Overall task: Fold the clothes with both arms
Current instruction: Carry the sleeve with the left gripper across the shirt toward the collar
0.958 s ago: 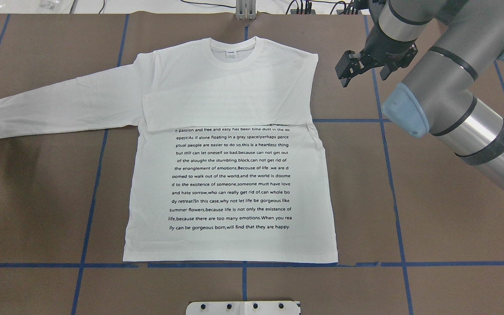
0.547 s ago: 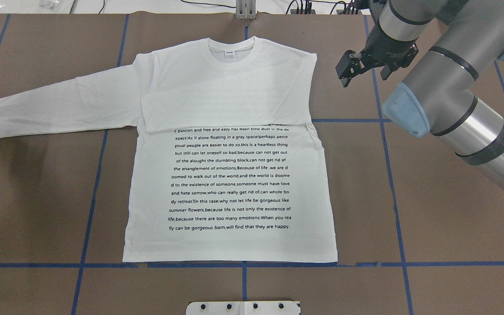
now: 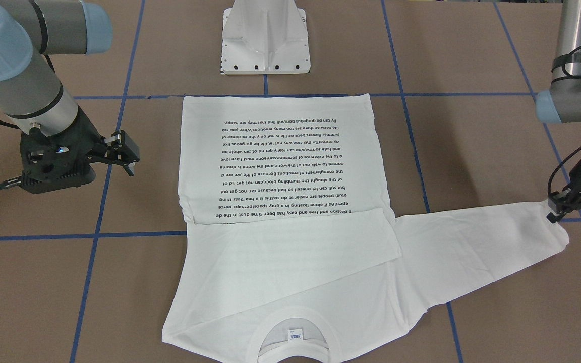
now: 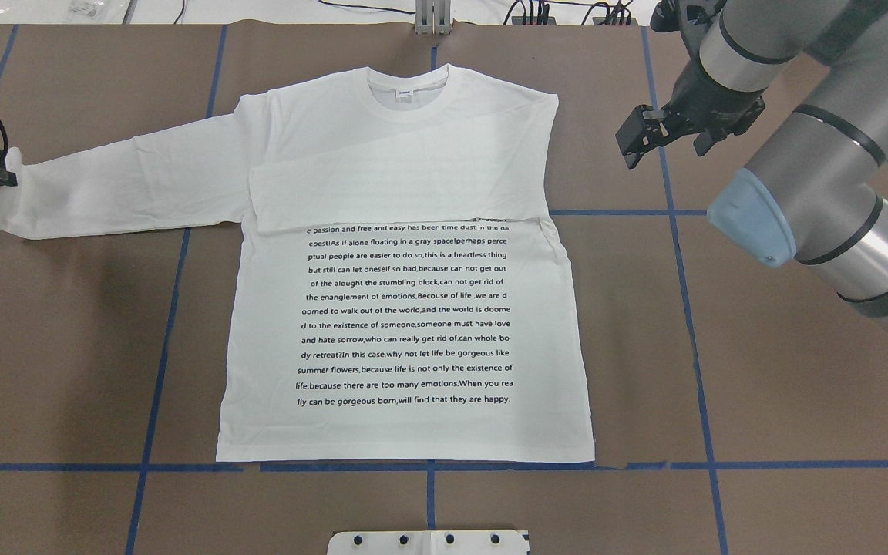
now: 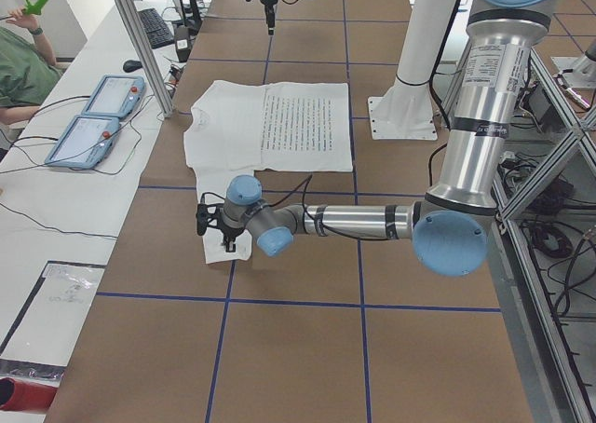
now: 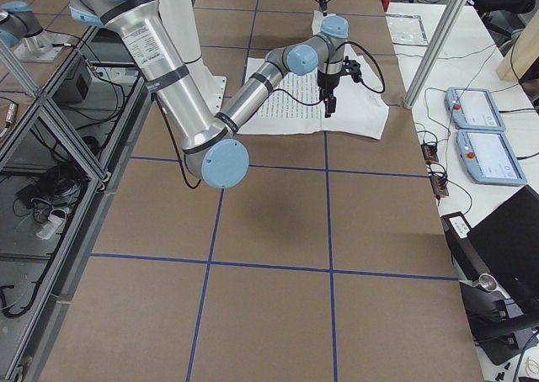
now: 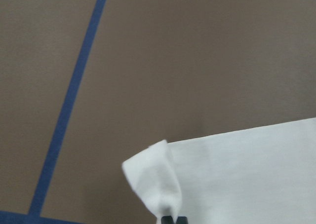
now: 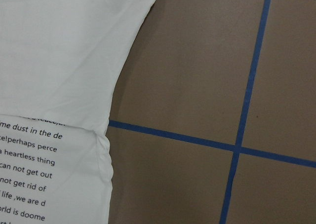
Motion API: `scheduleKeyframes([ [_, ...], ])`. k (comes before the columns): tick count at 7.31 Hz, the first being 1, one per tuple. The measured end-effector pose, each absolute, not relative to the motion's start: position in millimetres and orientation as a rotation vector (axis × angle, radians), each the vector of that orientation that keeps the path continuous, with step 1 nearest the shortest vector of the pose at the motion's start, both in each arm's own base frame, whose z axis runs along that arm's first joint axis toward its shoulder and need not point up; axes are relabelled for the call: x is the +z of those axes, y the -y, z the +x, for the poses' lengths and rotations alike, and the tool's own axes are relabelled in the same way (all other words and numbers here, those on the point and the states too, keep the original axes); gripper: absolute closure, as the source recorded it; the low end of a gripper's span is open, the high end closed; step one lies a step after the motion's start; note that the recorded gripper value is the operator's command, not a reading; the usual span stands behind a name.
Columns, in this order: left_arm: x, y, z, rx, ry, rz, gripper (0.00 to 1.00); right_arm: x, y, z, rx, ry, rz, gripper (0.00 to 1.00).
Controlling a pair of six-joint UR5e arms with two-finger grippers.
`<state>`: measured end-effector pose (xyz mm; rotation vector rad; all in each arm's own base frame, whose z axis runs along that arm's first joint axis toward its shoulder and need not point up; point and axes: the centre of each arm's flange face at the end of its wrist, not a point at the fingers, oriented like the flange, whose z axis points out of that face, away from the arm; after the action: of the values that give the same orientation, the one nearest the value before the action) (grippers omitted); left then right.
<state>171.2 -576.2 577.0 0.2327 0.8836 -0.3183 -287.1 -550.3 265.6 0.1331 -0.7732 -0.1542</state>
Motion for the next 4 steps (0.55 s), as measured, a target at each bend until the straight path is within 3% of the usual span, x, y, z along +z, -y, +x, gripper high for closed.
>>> scheduleKeyframes([
  [4, 309, 618, 274, -0.360, -1.007, 0.085, 1.00, 336, 529, -238, -0.131, 0.754, 0.069, 0.00],
])
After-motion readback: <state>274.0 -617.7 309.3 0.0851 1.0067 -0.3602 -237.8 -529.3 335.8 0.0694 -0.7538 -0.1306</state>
